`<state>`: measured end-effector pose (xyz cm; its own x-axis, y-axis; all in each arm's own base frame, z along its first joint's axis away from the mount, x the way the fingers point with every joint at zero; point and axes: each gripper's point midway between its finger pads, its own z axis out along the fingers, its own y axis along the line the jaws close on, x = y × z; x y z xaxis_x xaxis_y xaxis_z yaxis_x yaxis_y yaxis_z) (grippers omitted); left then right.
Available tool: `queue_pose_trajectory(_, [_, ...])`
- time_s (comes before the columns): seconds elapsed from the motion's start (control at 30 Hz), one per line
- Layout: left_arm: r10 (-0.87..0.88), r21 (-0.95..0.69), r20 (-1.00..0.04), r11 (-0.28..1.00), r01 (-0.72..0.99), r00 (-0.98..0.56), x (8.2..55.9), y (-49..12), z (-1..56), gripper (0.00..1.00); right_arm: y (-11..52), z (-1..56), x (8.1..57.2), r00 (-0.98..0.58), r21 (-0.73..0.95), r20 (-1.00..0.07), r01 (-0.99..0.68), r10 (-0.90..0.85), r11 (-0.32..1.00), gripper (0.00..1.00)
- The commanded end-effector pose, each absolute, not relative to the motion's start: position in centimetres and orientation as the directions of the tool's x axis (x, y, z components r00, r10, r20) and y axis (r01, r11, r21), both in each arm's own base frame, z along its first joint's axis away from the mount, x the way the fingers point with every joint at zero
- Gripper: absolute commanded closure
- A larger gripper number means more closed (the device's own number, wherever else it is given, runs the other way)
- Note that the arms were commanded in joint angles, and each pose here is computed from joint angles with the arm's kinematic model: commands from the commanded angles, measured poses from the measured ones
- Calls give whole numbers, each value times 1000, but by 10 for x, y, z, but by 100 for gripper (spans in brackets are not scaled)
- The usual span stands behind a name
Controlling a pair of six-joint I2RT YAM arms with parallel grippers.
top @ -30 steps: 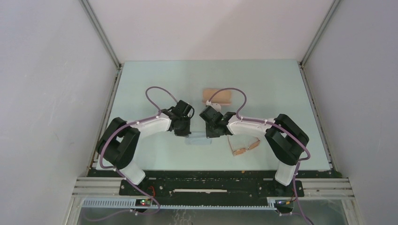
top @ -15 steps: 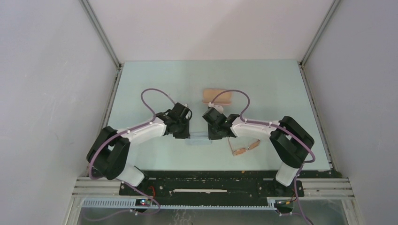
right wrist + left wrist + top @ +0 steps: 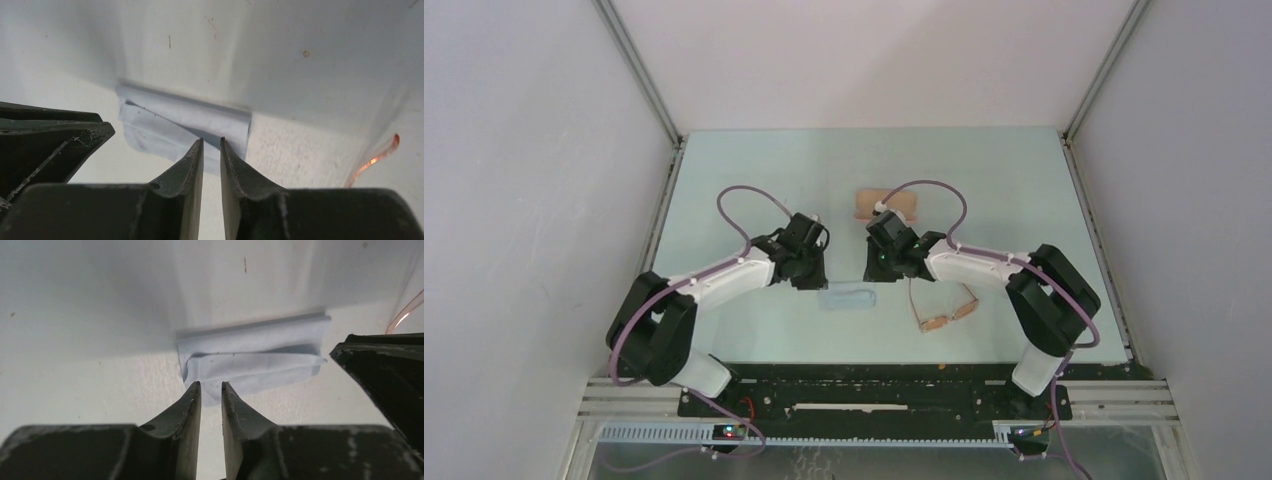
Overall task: Organize the sunglasses
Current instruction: Fold the glasses cleaning cloth at the center of the board.
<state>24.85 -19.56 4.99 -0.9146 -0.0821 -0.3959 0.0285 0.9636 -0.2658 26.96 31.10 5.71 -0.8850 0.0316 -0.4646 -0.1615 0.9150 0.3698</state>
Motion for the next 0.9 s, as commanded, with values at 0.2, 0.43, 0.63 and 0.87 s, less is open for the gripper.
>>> queue_pose_trajectory(0.2, [-147,-445,-367,895,35,-918,284,-239,62,75,348,50,270,-918,488,-397,-200,13,850,65])
queue_pose_trajectory(0.43, [-145,-473,-330,881,31,-933,287,-249,53,77,352,43,267,-927,502,-376,-200,5,841,67])
queue_pose_trajectory(0.63, [-148,-442,-300,897,0,-942,290,-244,36,79,353,36,260,-935,501,-355,-210,-22,840,68])
queue_pose_trajectory(0.87, [-145,-432,-291,902,-5,-946,292,-240,30,79,352,34,242,-931,476,-356,-256,-82,842,69])
